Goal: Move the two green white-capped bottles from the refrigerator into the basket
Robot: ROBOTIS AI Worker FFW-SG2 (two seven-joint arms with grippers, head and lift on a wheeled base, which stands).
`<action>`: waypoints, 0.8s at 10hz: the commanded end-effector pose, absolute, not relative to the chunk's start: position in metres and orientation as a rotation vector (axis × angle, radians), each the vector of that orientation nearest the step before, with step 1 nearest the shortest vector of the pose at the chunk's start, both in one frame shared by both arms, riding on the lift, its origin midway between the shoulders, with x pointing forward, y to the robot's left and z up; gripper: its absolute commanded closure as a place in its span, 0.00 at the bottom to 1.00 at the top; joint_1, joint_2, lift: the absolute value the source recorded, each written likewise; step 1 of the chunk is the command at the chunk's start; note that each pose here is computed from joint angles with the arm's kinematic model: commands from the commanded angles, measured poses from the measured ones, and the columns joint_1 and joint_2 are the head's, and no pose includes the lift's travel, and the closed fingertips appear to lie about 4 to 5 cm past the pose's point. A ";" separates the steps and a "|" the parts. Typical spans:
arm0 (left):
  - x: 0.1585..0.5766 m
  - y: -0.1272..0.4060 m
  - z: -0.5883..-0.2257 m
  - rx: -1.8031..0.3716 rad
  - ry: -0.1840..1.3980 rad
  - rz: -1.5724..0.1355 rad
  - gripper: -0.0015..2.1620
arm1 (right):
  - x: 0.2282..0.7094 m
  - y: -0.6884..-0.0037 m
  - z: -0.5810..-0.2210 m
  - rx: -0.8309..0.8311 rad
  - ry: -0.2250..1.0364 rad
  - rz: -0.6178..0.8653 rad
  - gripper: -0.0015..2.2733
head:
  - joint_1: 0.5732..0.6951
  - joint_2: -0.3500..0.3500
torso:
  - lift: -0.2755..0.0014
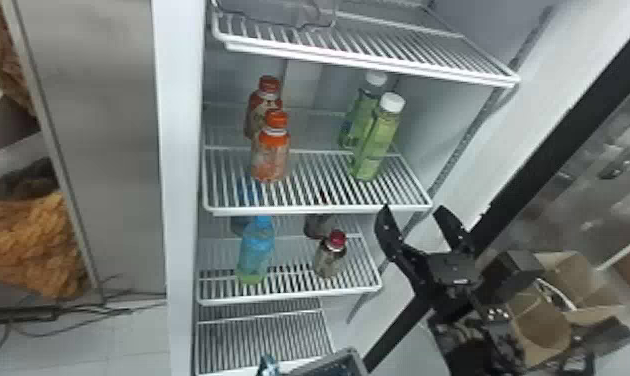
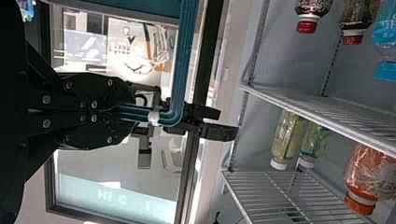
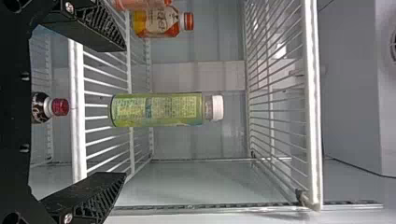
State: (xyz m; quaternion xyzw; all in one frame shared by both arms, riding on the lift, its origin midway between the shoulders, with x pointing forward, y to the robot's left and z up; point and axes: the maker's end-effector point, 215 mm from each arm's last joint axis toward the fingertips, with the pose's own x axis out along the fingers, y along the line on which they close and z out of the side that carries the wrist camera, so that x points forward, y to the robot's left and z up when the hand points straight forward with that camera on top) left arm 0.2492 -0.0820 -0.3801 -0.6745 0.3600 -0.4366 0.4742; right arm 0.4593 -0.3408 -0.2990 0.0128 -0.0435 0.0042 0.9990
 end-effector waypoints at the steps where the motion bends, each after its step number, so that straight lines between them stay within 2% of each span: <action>1: 0.249 -0.082 -0.381 -1.650 0.882 -1.066 0.56 | 0.473 -0.346 -0.301 0.024 -0.089 -0.001 0.04 | 1.00 0.00 | 0.98; 8: 0.249 -0.086 -0.377 -1.646 0.887 -1.082 0.56 | 0.532 -0.359 -0.293 0.017 -0.118 -0.022 0.04 | 1.00 0.00 | 0.98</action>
